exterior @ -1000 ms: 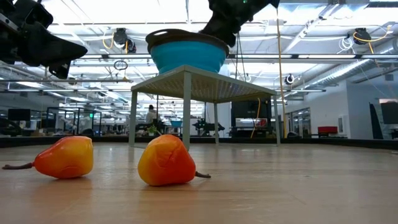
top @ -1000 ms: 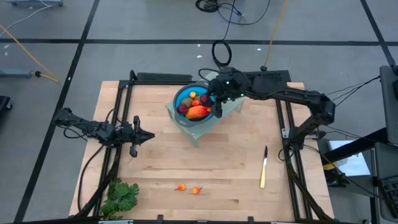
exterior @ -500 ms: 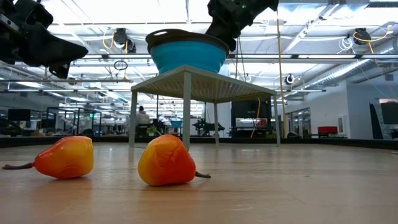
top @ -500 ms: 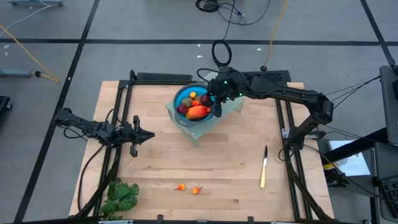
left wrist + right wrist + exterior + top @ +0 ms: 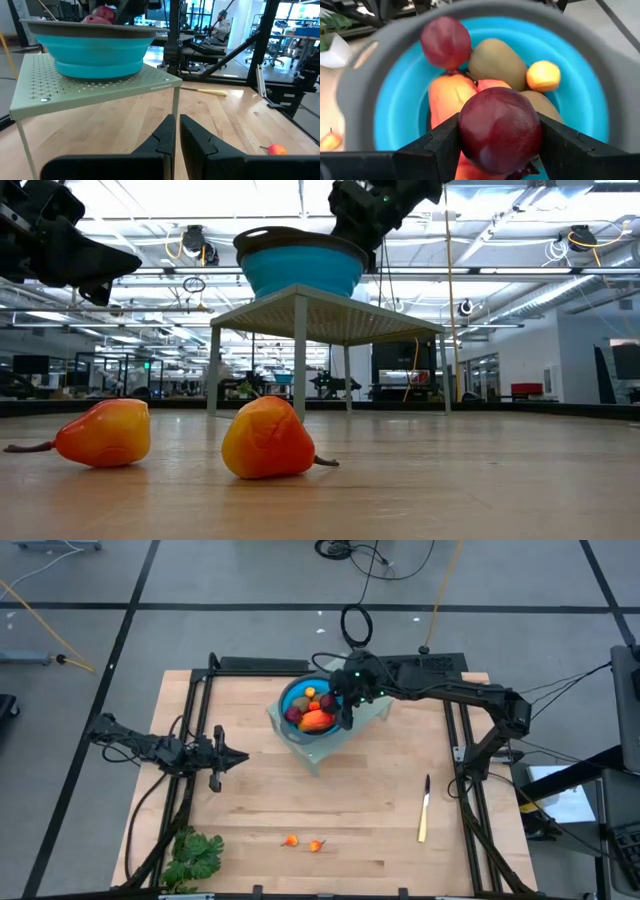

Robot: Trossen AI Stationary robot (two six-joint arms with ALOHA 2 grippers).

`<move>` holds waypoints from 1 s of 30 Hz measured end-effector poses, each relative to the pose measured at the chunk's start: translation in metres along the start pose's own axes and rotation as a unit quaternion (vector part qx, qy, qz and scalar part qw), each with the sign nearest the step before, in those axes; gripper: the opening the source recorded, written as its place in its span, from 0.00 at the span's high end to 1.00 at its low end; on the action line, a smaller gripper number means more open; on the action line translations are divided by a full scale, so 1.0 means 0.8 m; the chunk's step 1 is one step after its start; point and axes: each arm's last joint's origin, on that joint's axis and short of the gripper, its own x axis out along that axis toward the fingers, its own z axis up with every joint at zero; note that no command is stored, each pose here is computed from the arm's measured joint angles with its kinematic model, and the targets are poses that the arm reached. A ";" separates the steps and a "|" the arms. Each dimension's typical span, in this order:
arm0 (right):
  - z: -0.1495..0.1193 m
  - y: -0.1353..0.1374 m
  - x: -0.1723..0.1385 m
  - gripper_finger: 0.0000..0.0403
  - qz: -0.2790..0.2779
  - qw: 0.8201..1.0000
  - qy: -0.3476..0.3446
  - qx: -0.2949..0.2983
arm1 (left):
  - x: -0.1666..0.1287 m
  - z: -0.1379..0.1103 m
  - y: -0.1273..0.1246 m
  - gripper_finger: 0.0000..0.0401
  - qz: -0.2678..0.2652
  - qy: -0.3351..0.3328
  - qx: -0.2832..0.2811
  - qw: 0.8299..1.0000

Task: Pick & Place Fruit
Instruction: Put the red pomegranate into the blue strainer bowl on the shelf, then put the red yellow peach into the blue strainer bowl on the shelf

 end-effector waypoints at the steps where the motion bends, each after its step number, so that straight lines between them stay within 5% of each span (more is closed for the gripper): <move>1: 0.001 0.000 -0.001 0.47 0.000 1.000 -0.002 0.000 | 0.000 0.000 0.000 0.94 0.000 0.000 0.000 1.000; 23: 0.002 0.000 -0.001 0.31 -0.001 1.000 -0.005 0.007 | 0.000 0.000 0.000 0.94 0.000 0.000 -0.001 1.000; 30: 0.016 0.006 -0.030 0.31 -0.004 0.998 -0.056 -0.004 | 0.000 0.000 0.000 0.94 0.000 0.000 -0.001 1.000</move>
